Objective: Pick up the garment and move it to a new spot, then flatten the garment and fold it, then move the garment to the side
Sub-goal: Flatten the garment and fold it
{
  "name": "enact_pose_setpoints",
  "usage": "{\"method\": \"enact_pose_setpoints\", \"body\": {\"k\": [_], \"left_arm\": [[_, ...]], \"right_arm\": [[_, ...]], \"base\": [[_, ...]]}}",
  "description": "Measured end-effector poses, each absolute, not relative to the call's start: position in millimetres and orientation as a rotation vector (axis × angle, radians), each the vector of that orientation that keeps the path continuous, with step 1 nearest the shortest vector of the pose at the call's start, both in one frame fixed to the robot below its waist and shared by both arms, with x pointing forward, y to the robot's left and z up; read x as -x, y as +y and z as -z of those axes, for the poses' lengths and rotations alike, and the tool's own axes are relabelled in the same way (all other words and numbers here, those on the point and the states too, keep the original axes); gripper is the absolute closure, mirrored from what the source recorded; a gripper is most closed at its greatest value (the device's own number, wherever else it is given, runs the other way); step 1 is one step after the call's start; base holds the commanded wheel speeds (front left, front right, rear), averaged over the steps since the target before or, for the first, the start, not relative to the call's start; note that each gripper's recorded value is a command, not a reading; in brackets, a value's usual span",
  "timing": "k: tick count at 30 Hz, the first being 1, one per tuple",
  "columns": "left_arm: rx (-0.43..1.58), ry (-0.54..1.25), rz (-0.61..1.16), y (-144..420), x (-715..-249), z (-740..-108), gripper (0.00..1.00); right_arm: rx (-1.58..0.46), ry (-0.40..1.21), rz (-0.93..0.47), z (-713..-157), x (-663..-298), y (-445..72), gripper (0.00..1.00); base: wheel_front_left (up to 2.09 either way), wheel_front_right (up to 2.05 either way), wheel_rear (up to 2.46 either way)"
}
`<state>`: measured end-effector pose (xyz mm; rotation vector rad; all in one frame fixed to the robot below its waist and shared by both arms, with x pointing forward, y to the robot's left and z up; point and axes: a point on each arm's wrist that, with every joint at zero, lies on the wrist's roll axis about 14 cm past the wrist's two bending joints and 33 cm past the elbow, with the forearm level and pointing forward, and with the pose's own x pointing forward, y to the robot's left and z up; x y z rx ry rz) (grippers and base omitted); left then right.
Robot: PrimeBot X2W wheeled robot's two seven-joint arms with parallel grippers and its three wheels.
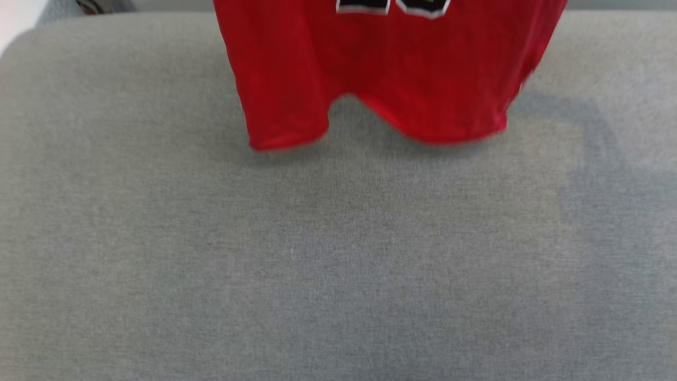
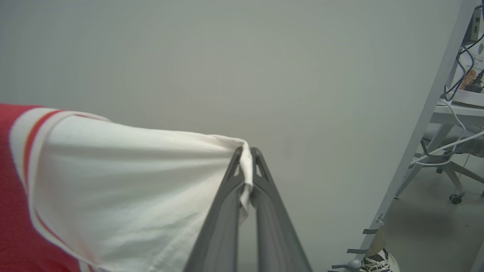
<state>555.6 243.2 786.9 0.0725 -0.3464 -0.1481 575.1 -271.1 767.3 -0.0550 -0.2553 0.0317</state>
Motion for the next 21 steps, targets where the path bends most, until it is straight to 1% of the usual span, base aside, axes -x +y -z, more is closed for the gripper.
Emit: {"method": "enact_pose_setpoints", "body": {"k": [5, 10, 16, 21], "left_arm": [[-0.095, -0.315, 0.137, 247, -608, -774, 1.0], [-0.096, -0.356, 0.112, 248, -655, -770, 1.0], [-0.067, -0.344, 0.098, 244, -709, -733, 1.0], [-0.046, -0.29, 0.104, 241, -738, -686, 1.0]], "right_arm": [[0.015, -0.277, -0.013, -764, -627, -271, 1.0], [-0.018, -0.332, 0.01, -759, -670, -269, 1.0], [-0.027, -0.325, 0.047, -720, -716, -273, 1.0], [-0.031, -0.292, 0.06, -677, -739, -272, 1.0]], "base": [[0.0, 0.0, 0.0], [0.0, 0.0, 0.0], [0.0, 0.0, 0.0], [0.0, 0.0, 0.0]]}}
